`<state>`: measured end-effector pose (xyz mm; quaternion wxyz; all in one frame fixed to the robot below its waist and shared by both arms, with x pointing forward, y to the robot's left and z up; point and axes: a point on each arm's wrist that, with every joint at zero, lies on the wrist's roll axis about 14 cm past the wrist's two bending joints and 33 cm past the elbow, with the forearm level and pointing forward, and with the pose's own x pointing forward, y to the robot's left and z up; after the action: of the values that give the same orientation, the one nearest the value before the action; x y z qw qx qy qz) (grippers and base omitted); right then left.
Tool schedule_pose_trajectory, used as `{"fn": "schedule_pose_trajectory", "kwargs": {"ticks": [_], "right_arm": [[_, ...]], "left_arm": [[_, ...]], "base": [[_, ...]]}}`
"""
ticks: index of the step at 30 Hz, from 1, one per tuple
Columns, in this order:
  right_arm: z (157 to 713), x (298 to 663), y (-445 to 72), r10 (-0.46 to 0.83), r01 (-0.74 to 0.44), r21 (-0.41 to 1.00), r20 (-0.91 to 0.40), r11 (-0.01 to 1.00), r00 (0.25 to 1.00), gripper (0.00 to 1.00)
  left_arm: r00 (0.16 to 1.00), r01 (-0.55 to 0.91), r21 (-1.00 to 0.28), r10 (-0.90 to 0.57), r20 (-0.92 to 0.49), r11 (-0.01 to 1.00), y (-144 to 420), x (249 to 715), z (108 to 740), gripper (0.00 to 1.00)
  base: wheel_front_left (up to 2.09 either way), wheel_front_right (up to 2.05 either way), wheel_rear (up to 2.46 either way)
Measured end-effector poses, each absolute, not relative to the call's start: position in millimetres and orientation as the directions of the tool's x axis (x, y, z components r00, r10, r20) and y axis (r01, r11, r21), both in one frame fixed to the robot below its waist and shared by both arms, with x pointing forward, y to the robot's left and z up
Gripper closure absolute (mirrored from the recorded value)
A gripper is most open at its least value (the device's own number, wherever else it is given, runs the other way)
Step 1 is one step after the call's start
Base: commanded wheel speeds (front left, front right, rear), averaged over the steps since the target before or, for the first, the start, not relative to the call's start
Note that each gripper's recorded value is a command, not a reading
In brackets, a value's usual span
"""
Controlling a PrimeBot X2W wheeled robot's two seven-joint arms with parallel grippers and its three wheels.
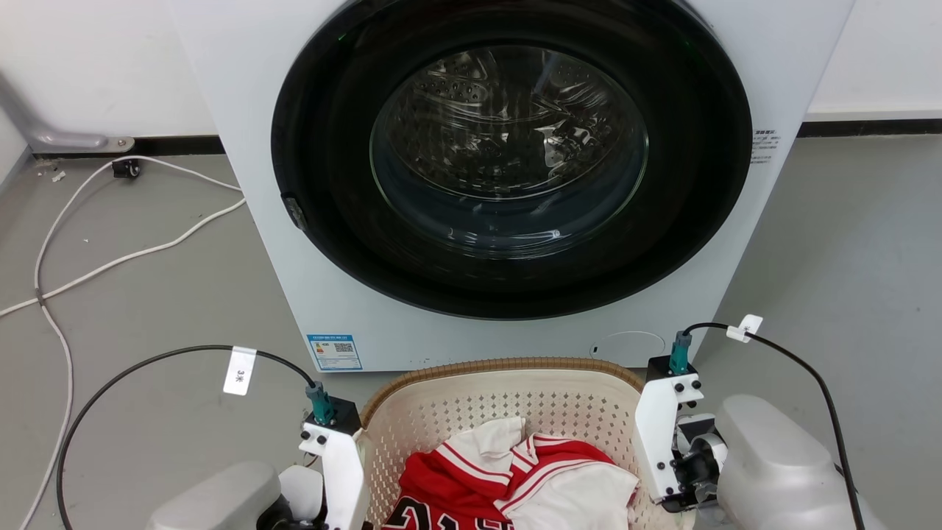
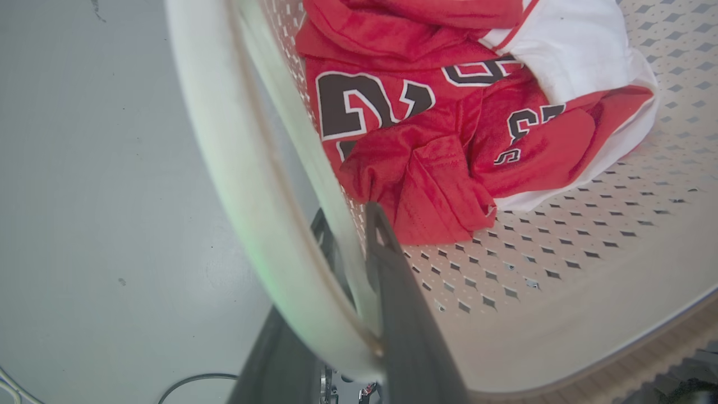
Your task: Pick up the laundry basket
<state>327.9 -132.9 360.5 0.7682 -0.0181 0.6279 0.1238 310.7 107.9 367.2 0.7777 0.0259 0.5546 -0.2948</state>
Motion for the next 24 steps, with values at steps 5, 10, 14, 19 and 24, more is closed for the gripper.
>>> {"fn": "schedule_pose_trajectory", "kwargs": {"ticks": [5, 10, 14, 19, 24], "right_arm": [[360.4, 328.3, -132.4, 0.169, -0.214, 0.128, -0.968, 0.968, 0.185, 1.00], [360.4, 327.9, -131.5, 0.167, -0.222, 0.125, -0.969, 0.967, 0.183, 1.00], [360.8, 327.8, -130.5, 0.170, -0.224, 0.127, -0.968, 0.966, 0.184, 1.00], [360.5, 326.1, -131.6, 0.171, -0.220, 0.129, -0.968, 0.967, 0.182, 1.00], [360.0, 324.5, -132.5, 0.172, -0.215, 0.132, -0.969, 0.968, 0.180, 1.00]], "left_arm": [[0.211, 0.487, -0.287, -0.430, -0.878, 0.825, 107.8, 310.5, 367.3, 1.00], [0.208, 0.491, -0.281, -0.425, -0.881, 0.824, 108.3, 309.8, 367.0, 1.00], [0.209, 0.491, -0.280, -0.423, -0.882, 0.825, 108.8, 309.8, 367.2, 1.00], [0.214, 0.492, -0.277, -0.423, -0.880, 0.825, 108.0, 309.6, 368.2, 1.00], [0.214, 0.494, -0.276, -0.423, -0.881, 0.825, 107.5, 309.8, 368.4, 1.00]], "base": [[0.00, 0.00, 0.00], [0.00, 0.00, 0.00], [0.00, 0.00, 0.00], [0.00, 0.00, 0.00], [0.00, 0.00, 0.00]]}}
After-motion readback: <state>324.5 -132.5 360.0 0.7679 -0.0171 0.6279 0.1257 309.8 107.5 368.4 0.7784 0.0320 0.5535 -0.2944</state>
